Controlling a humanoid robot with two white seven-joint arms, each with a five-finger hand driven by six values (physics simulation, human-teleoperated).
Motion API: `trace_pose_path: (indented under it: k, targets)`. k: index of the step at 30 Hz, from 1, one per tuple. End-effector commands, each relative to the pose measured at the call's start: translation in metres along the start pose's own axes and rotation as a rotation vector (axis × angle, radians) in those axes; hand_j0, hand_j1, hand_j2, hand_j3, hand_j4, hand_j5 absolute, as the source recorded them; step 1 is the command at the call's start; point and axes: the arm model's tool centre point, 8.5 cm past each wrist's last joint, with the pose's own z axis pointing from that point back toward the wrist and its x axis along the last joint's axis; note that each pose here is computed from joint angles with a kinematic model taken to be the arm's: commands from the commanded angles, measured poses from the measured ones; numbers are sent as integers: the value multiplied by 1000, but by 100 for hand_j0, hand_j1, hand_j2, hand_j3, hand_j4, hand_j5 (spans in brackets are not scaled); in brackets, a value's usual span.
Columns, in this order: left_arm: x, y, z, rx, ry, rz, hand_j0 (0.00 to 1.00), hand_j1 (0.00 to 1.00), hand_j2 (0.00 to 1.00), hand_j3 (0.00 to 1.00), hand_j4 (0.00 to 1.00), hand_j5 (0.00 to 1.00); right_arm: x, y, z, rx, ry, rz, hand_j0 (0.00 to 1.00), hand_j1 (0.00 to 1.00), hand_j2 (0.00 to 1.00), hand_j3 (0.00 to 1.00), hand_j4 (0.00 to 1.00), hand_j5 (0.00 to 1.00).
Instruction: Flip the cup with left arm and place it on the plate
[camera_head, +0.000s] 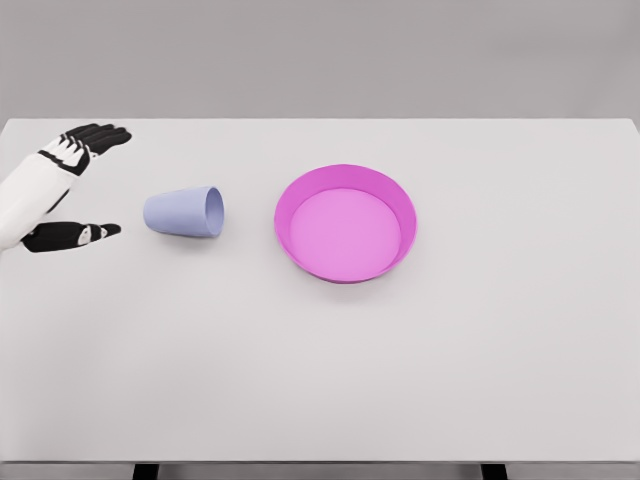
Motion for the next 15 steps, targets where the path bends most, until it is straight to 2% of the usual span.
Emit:
trace_pose_path:
  k: [1, 2, 8, 13, 15]
  targets:
    - [-1, 1, 1, 5, 4, 5, 100, 100, 100, 100, 100, 100, -1, 0, 0, 0, 2, -10, 100, 100, 100, 100, 100, 100]
    - [-1, 1, 1, 5, 4, 5, 100, 100, 100, 100, 100, 100, -6, 0, 0, 0, 14, -3, 100, 100, 100, 100, 100, 100]
    - [5, -9, 10, -25, 6, 17, 100, 100, 100, 100, 100, 100, -3, 0, 0, 1, 5, -1, 100, 100, 100, 100, 100, 100]
    - [4, -11, 12, -85, 21, -19, 100, 100, 100, 100, 100, 100, -3, 0, 0, 1, 5, -1, 100, 100, 100, 100, 100, 100]
    - [10, -17, 10, -149, 4, -26, 100, 100, 100, 100, 100, 100, -3, 0, 0, 1, 5, -1, 100, 100, 100, 100, 100, 100]
